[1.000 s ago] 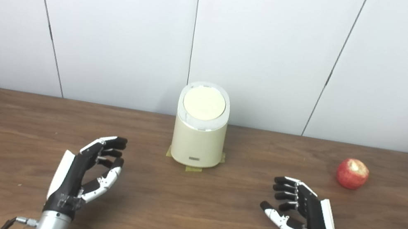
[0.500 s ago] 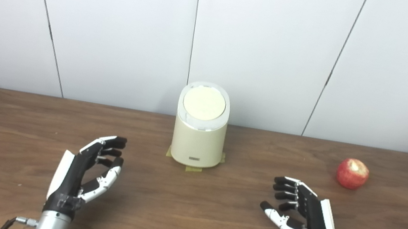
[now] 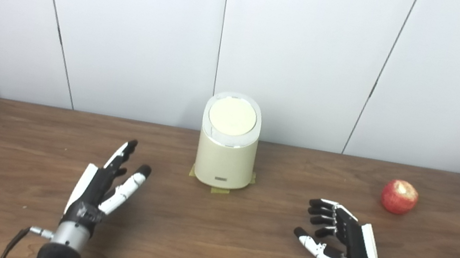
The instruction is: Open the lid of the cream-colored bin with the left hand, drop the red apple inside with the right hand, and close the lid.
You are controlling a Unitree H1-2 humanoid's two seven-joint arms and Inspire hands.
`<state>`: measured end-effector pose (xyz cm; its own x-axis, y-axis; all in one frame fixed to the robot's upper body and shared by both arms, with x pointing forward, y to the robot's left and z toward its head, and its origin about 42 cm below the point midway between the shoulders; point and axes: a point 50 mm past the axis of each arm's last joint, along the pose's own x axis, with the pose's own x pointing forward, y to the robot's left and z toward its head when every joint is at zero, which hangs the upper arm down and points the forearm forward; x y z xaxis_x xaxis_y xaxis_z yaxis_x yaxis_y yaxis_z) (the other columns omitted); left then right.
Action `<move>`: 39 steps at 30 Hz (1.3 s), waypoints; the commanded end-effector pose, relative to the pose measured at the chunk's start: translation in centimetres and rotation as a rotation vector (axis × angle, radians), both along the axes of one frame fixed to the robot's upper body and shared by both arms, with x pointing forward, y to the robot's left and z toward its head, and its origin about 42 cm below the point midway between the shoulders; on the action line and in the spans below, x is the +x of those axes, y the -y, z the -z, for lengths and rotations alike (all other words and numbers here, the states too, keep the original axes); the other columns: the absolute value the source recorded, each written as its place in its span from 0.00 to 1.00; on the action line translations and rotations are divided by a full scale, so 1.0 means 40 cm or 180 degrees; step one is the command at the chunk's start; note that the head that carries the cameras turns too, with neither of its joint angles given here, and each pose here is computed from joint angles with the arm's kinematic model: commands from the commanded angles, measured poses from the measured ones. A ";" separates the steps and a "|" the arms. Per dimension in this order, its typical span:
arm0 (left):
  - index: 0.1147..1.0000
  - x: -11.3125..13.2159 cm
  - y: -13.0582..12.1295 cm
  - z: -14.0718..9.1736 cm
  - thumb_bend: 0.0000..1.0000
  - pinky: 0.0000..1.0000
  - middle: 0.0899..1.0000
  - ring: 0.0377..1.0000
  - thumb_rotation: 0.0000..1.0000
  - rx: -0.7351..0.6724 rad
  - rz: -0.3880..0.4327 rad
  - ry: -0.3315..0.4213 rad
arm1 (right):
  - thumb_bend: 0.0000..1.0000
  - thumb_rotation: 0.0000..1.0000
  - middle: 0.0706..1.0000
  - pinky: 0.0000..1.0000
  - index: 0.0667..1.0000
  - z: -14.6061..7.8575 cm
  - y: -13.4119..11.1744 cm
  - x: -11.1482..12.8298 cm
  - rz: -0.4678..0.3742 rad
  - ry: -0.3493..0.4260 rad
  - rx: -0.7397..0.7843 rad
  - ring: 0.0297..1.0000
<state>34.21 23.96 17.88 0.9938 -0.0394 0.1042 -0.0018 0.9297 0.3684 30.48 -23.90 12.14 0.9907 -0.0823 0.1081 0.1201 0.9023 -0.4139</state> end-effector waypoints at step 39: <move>1.00 0.240 0.275 -0.314 0.63 0.99 1.00 1.00 0.37 0.0464 0.0197 0.0690 | 0.31 0.03 0.62 0.53 0.62 -0.047 -0.028 0.013 -0.0087 0.0253 -0.0082 0.60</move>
